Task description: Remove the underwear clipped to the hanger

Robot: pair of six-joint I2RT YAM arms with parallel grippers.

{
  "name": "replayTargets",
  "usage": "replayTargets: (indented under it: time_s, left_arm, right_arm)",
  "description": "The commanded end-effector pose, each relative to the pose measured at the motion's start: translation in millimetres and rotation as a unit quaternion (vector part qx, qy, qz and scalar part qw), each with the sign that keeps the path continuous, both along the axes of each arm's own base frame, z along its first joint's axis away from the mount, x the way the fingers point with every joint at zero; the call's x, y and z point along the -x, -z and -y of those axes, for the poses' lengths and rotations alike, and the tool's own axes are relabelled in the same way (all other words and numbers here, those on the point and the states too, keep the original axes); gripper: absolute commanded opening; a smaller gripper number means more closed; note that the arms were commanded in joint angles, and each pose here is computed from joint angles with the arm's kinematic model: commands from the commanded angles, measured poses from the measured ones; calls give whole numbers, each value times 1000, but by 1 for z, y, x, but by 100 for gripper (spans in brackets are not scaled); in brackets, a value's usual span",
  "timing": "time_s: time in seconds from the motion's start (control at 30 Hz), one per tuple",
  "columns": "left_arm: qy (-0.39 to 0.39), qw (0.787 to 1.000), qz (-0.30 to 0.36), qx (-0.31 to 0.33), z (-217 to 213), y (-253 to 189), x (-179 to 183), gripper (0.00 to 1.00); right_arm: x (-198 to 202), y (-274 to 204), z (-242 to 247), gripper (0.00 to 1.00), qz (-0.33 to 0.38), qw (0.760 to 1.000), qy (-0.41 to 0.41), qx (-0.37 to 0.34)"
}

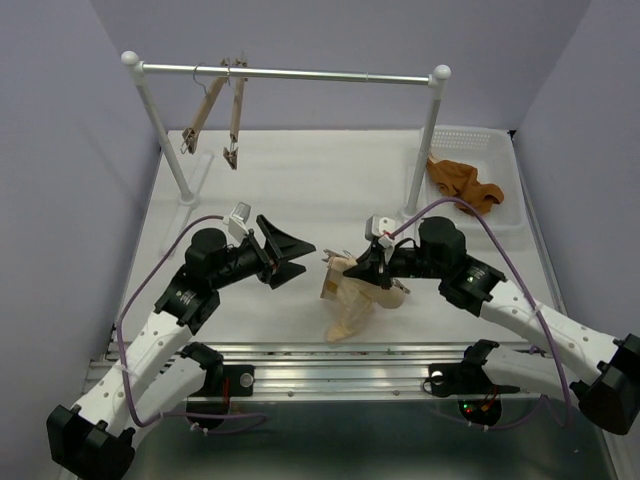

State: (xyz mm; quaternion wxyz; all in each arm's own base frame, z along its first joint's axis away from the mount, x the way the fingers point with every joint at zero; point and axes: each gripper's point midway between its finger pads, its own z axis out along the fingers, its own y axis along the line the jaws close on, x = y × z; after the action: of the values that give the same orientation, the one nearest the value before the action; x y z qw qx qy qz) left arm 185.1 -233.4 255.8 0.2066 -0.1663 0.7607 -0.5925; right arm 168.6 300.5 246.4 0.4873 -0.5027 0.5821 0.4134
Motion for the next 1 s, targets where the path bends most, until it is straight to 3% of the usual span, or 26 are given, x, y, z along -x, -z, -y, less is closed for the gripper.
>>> replayTargets:
  time_s: [0.0,0.97]
  left_arm:
    - [-2,1000,-11,27,-1,-4,5,99]
    - [-23,995,-87,46,15,12,3,99]
  right_arm:
    - [-6,-17,-3,1,58,998,-8,-14]
    - [8,-9,-31,1,98,995,-33,18]
